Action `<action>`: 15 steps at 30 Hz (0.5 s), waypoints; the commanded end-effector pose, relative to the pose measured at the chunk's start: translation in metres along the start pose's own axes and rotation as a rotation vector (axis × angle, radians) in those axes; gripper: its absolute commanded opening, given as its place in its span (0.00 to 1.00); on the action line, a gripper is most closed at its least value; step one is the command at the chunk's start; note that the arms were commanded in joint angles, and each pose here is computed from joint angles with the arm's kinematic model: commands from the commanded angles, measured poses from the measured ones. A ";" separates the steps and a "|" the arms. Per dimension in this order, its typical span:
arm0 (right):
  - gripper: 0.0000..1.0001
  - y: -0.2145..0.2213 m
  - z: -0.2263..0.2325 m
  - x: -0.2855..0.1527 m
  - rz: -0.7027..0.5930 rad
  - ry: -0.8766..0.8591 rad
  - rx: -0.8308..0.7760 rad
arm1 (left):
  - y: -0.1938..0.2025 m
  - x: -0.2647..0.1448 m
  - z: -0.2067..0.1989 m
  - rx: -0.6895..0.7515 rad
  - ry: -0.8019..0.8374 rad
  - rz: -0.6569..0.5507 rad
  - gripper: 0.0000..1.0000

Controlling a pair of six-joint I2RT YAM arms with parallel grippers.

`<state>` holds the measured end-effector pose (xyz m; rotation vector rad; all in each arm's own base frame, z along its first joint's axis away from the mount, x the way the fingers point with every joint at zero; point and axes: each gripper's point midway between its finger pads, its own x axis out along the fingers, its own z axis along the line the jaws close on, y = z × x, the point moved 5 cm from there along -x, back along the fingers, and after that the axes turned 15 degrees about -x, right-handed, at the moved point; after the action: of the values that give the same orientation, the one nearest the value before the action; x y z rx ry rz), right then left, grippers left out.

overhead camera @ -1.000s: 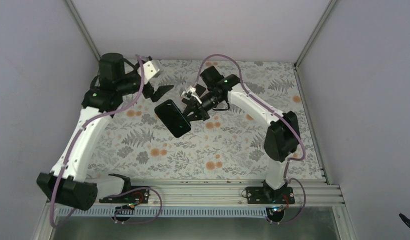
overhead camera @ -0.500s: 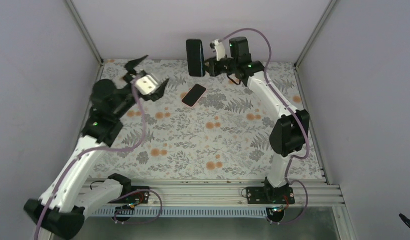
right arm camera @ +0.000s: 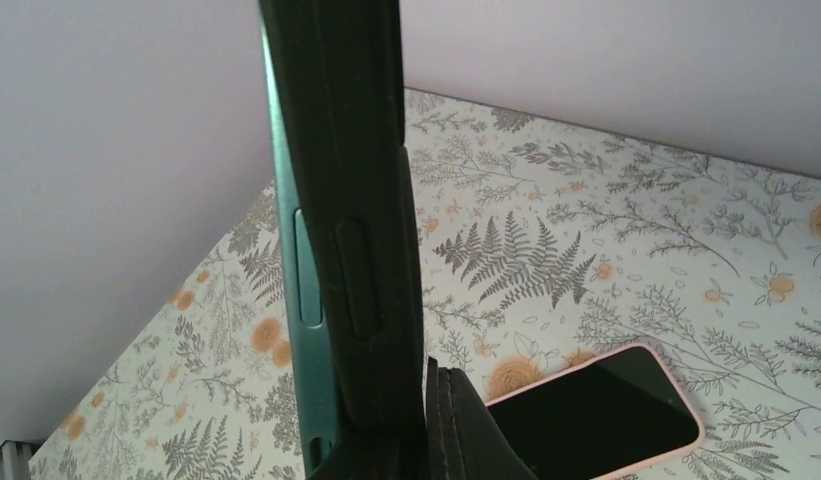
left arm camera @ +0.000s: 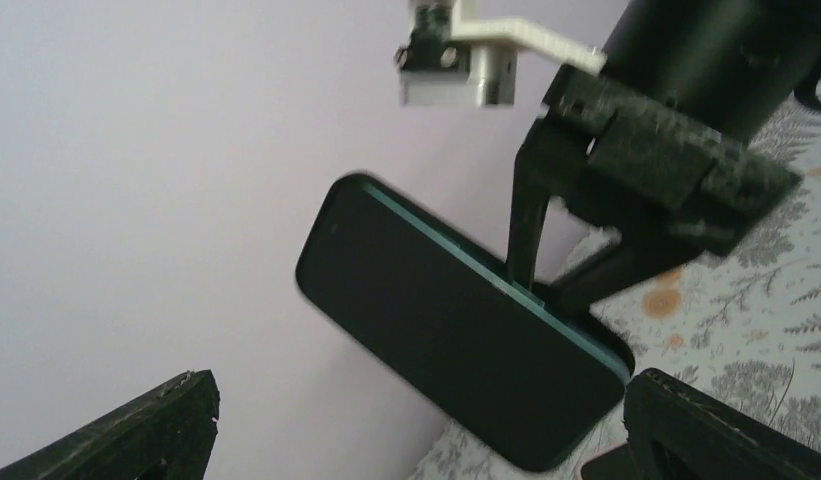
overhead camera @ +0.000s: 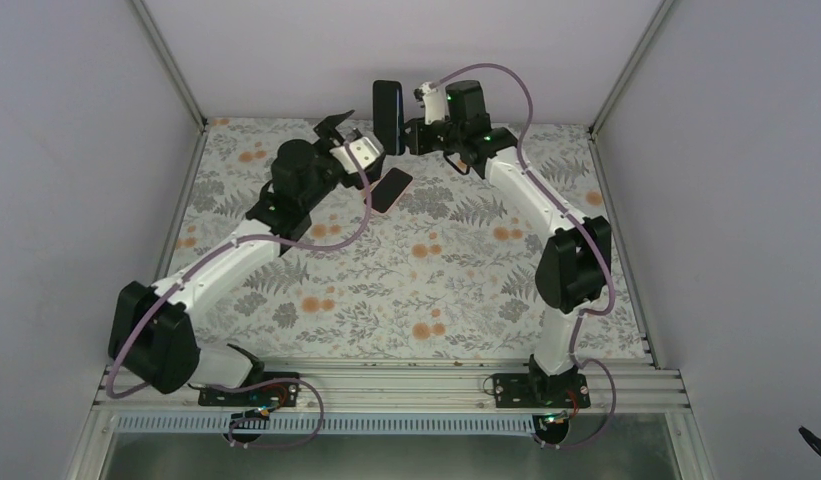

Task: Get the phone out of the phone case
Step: Remove the phone case from the phone.

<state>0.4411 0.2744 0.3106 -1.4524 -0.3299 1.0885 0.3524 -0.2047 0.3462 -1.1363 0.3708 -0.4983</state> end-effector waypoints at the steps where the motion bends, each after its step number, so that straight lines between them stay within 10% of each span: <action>1: 0.03 -0.043 0.016 -0.025 -0.148 0.006 -0.052 | -0.018 0.018 -0.009 -0.005 0.018 -0.057 1.00; 15: 0.03 -0.048 0.027 -0.026 -0.160 -0.025 -0.060 | 0.006 0.046 -0.015 -0.072 0.020 0.032 1.00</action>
<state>0.4389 0.2772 0.3123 -1.4419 -0.3284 1.0838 0.3759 -0.2391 0.3213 -1.1504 0.4586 -0.4842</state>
